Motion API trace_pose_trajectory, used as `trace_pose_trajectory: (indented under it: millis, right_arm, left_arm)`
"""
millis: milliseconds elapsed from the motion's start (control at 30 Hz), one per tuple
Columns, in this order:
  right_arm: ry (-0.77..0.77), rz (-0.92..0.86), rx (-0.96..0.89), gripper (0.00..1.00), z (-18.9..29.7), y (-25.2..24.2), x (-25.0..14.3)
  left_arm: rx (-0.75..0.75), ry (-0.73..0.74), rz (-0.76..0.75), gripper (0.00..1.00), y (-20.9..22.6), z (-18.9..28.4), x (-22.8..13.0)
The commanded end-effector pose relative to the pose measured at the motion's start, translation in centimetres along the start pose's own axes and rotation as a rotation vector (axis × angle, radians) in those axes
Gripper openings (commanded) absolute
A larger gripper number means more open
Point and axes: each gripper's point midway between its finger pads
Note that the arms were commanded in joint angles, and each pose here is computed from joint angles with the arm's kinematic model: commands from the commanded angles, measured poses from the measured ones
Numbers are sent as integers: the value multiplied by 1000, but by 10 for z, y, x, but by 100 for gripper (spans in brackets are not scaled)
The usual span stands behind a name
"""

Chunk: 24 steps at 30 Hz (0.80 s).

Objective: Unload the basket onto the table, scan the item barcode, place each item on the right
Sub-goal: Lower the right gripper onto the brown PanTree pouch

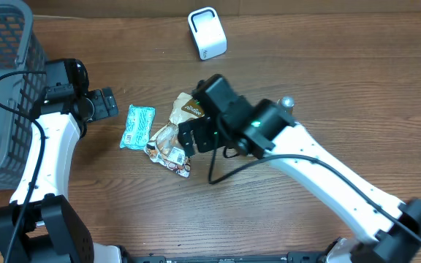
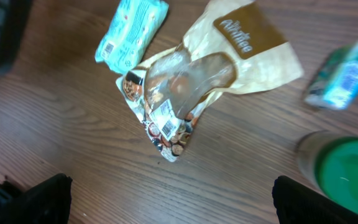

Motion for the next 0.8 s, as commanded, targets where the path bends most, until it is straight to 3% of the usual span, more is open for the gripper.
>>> trace_pose_trajectory:
  millis: [0,267,300,400,533,633,767]
  right_arm:
    - [46,19,-12,100,-29,8,-10]
    - [49,28,-7,100,-71,15,-5]
    - [53,28,-11,96,-74,14,-5]
    - [57,28,-15,78,-78,13,-6]
    - [24,29,-46,30,-78,8,0]
    - [-12,31,-77,6,-78,4,7]
    - [-25,31,-73,4,-78,5,10]
  left_arm:
    - [4,-38,-14,100,0,10,12]
    - [4,-38,-14,100,0,10,12]
    - [4,-38,-14,100,0,10,12]
    - [4,-38,-14,100,0,10,12]
    - [4,-38,-14,99,0,10,12]
    - [4,-38,-14,99,0,10,12]
    - [4,-38,-14,100,0,10,12]
Point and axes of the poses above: each gripper's point midway between its finger pads, its own z axis back along the fingers, its own y axis along the line the jaws close on, x = y × z, and after that the axes turned 11 degrees about -z, right-handed
